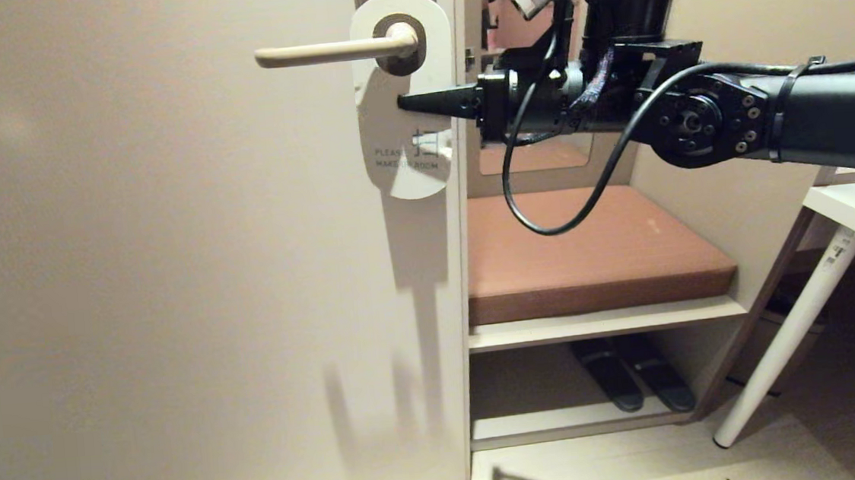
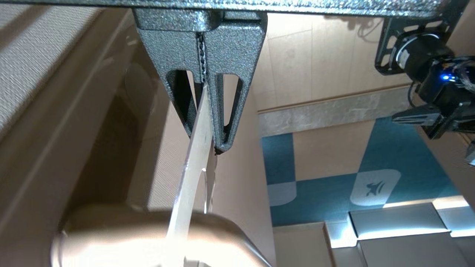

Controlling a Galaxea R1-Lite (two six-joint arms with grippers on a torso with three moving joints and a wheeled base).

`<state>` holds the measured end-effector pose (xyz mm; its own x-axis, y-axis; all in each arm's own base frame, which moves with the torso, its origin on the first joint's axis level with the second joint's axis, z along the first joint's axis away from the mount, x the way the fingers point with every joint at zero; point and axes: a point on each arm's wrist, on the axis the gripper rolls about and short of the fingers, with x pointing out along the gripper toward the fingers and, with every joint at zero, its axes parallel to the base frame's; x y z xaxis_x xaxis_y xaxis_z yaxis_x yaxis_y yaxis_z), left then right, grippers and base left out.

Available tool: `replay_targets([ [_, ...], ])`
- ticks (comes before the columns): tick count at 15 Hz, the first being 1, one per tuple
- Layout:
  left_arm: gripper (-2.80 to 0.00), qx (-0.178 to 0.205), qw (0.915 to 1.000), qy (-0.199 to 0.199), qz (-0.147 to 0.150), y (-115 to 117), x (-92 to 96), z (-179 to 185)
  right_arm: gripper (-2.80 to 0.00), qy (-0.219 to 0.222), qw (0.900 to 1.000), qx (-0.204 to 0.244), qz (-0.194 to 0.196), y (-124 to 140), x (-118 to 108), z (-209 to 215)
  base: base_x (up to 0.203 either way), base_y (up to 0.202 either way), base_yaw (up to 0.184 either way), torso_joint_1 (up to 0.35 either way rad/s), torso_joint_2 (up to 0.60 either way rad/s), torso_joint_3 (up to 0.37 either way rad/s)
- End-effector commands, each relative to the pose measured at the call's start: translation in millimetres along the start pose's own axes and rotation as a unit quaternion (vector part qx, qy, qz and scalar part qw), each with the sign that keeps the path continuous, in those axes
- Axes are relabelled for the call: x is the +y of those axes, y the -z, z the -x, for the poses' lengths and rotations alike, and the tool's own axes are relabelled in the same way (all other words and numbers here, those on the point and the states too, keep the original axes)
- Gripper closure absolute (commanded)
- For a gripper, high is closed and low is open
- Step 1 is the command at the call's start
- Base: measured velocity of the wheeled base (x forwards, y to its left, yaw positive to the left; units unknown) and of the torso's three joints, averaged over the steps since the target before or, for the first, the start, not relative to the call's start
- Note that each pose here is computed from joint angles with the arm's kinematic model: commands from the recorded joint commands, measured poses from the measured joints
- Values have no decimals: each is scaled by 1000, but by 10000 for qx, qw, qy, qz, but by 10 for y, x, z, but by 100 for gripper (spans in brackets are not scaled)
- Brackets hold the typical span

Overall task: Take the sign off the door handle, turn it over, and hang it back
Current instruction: Take down the sign

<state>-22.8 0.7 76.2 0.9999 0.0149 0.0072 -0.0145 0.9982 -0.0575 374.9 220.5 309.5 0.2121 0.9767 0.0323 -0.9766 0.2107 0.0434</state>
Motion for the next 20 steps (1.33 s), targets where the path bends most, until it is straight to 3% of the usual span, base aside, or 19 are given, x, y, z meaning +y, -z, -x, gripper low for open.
replay_targets([
  [1, 0, -2, 10000, -2, 4, 0, 0, 0, 0, -63, 10000, -39, 48, -59, 66, 8, 0, 0, 0, 0, 0, 0],
  [7, 0, -2, 10000, -2, 4, 0, 0, 0, 0, -15, 9999, -12, 101, -109, 176, 86, 0, 0, 0, 0, 0, 0],
  [13, 0, -2, 10000, -2, 4, 0, 0, 0, 0, 348, 9990, 203, 213, 59, 308, -8, 0, 0, 0, 0, 0, 0],
  [20, 0, -2, 10000, -2, 4, 0, 0, 0, 0, 961, 9941, 178, 465, 74, 470, -199, 0, 0, 0, 0, 0, 0],
])
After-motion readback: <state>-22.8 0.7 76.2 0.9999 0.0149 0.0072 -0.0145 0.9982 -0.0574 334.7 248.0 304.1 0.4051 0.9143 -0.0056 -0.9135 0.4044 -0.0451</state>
